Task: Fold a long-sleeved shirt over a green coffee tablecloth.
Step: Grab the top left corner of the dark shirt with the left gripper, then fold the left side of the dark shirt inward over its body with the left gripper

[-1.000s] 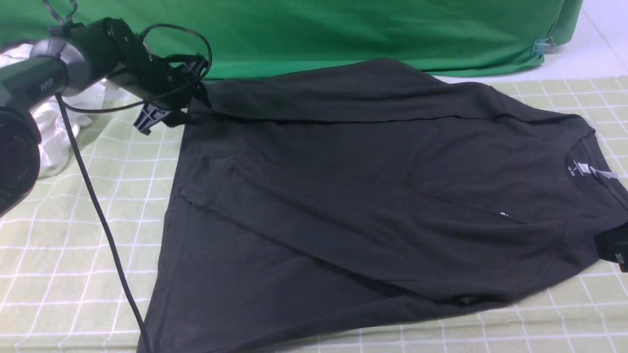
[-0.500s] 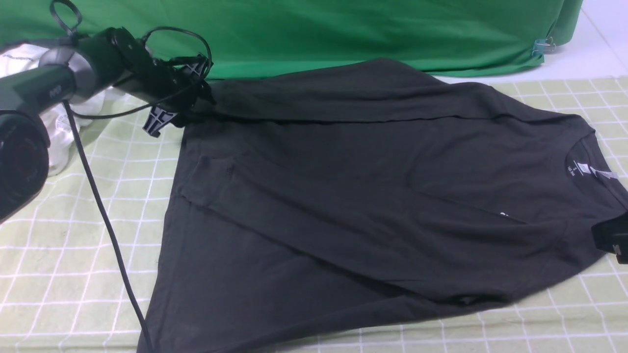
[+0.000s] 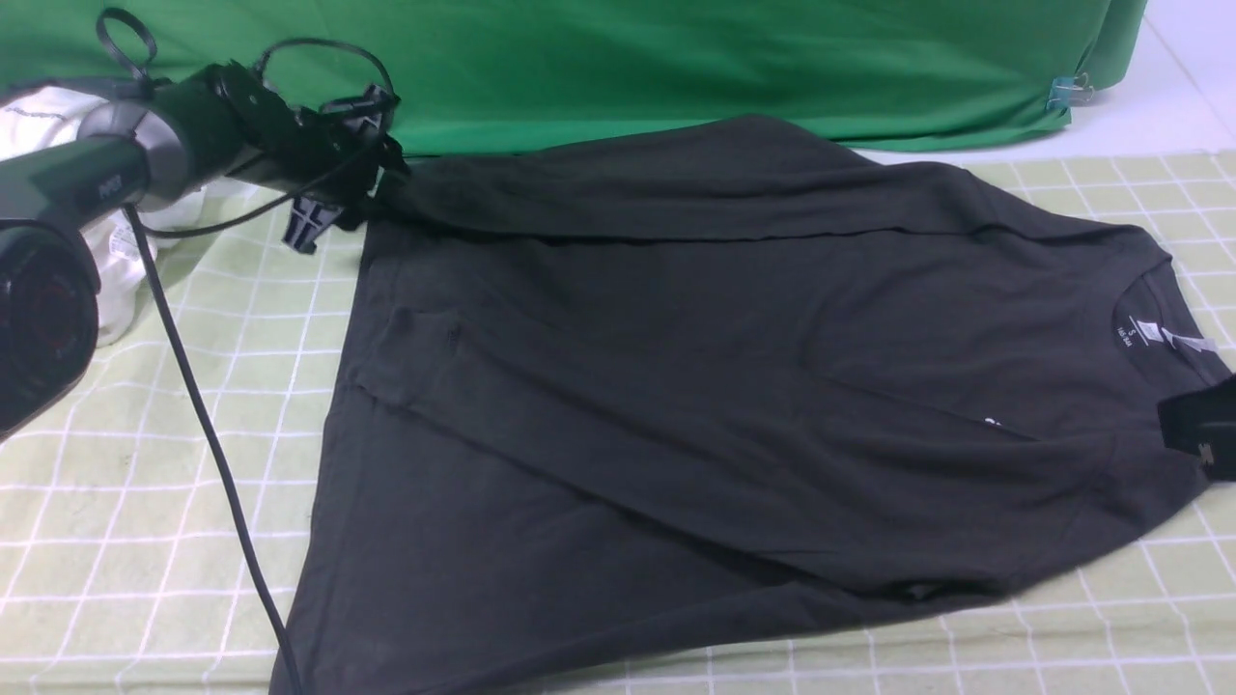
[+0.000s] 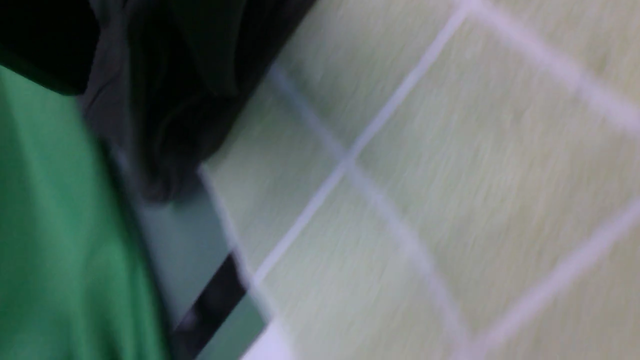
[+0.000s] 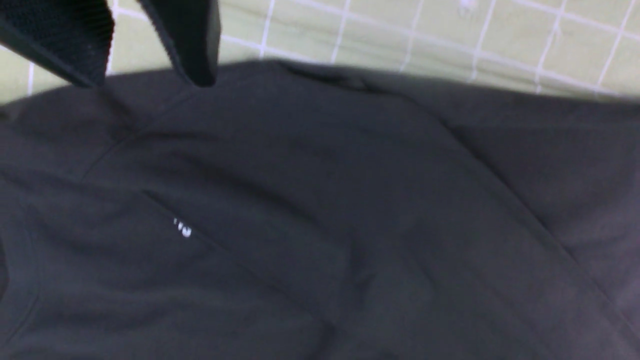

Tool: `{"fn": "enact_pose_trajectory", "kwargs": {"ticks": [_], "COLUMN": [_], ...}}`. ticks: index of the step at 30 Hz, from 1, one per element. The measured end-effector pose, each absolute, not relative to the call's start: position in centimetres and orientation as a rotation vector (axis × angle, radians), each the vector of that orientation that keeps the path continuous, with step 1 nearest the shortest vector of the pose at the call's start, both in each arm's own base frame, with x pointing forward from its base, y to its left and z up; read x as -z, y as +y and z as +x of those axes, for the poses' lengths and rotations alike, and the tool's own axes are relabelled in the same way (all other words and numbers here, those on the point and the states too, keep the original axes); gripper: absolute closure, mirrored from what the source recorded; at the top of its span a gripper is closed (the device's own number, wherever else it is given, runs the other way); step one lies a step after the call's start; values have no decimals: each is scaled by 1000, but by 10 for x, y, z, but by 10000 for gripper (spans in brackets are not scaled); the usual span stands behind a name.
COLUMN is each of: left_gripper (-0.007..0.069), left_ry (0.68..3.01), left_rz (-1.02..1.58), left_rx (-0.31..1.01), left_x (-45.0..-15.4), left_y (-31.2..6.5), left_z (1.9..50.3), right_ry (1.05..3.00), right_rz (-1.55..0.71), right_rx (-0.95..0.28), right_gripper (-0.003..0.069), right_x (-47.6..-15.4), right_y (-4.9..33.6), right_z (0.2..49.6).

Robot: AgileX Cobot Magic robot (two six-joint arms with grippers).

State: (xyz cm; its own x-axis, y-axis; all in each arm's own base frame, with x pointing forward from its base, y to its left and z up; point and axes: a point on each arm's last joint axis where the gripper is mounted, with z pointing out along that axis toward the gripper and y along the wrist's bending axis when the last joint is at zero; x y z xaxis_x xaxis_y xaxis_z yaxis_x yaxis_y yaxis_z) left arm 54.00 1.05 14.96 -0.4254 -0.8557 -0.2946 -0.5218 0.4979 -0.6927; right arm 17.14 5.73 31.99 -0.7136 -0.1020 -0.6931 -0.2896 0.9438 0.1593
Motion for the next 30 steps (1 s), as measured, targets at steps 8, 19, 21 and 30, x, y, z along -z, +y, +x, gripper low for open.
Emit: {"fn": "enact_pose_trajectory", "kwargs": {"ticks": [8, 19, 21, 30], "left_gripper": [421, 612, 612, 612], "left_ry": [2094, 2247, 2287, 2344], "left_rz": [-1101, -893, -867, -673], "left_rx": [670, 594, 592, 619], "left_x": [-151, -147, -145, -201], "left_y": [12, 8, 6, -2], "left_z": [541, 537, 534, 520], "right_ry": [2350, 2347, 2344, 2325], "right_rz": [-272, -271, -271, -267], "right_rx": [-332, -332, -332, -331], "right_gripper": [418, 418, 418, 418], "right_x": [-321, -321, -321, -322], "right_y": [57, 57, 57, 57], "right_z": [172, 172, 172, 174]}}
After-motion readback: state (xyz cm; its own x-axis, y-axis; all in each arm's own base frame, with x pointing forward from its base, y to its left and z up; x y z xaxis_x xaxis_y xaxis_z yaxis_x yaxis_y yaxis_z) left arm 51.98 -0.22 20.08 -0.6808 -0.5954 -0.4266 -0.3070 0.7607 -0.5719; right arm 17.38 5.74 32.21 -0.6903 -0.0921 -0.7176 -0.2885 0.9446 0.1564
